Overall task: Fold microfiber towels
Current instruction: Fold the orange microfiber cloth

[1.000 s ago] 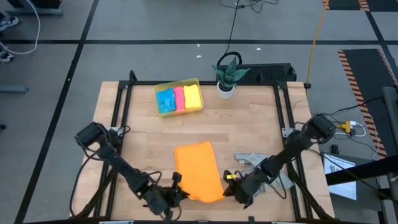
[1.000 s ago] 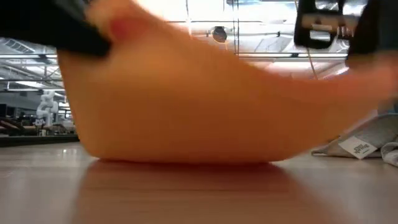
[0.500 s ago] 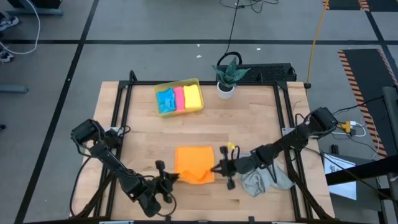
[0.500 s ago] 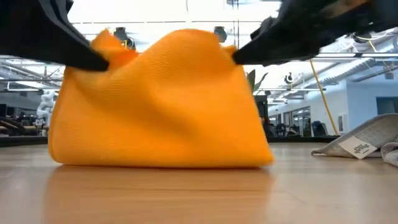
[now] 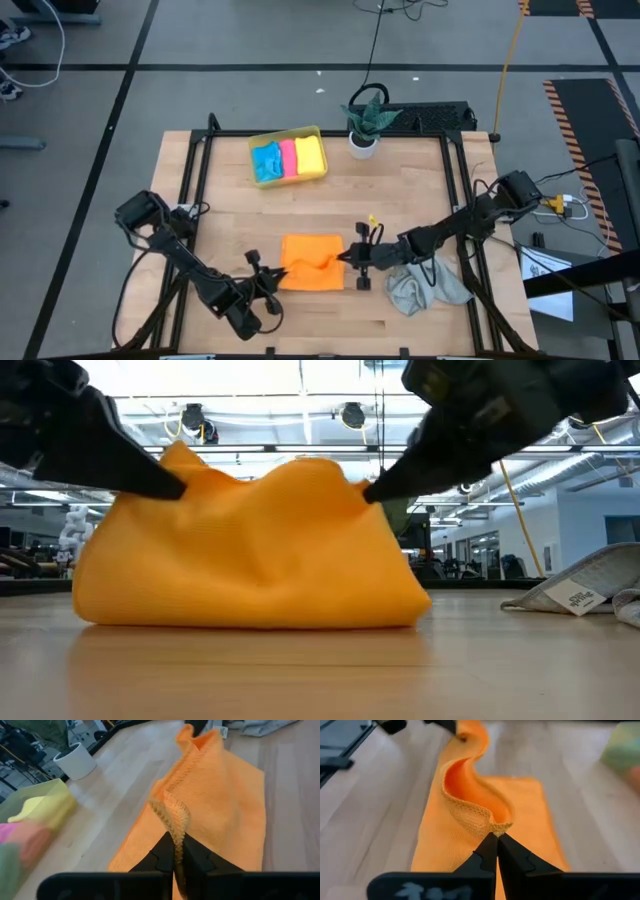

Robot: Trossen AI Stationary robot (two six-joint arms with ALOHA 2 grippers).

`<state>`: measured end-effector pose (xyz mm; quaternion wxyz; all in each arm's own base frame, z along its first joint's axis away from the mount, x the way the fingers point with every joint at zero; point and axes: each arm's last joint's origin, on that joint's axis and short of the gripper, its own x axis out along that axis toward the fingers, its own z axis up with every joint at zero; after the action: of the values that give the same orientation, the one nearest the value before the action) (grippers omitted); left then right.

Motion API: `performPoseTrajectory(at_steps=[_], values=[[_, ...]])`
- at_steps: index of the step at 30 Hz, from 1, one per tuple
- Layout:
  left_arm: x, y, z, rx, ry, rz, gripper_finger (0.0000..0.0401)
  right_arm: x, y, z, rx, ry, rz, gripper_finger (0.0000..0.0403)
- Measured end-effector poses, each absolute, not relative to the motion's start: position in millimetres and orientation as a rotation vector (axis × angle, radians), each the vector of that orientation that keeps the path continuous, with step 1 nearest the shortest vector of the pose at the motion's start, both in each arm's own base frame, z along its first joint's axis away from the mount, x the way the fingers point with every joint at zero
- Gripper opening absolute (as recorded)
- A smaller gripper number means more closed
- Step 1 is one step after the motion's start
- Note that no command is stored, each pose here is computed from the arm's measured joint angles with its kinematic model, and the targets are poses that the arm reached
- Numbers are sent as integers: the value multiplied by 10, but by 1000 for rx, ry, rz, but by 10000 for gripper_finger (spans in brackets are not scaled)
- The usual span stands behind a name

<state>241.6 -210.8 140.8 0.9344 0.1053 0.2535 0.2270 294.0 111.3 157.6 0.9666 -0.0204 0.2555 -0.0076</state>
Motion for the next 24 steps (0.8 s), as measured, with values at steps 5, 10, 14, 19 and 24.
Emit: performPoseTrajectory(at_steps=[5, 10, 14, 19, 24], values=[[2516, -1995, 1400, 189, 549, 489, 8, 2873, 1196, 1528, -11, 572, -7, 0], [2567, -1936, 1401, 170, 552, 510, 16, 2829, 1283, 1592, -4, 546, 26, 0], [2569, -1932, 1403, 171, 544, 518, 9, 2782, 1266, 1753, -18, 482, -46, 0], [2580, -1905, 1401, 159, 542, 535, 14, 2816, 1148, 1760, -33, 478, -135, 0], [2603, -1863, 1391, 156, 544, 549, 9, 2890, 991, 1508, -16, 567, -194, 0]])
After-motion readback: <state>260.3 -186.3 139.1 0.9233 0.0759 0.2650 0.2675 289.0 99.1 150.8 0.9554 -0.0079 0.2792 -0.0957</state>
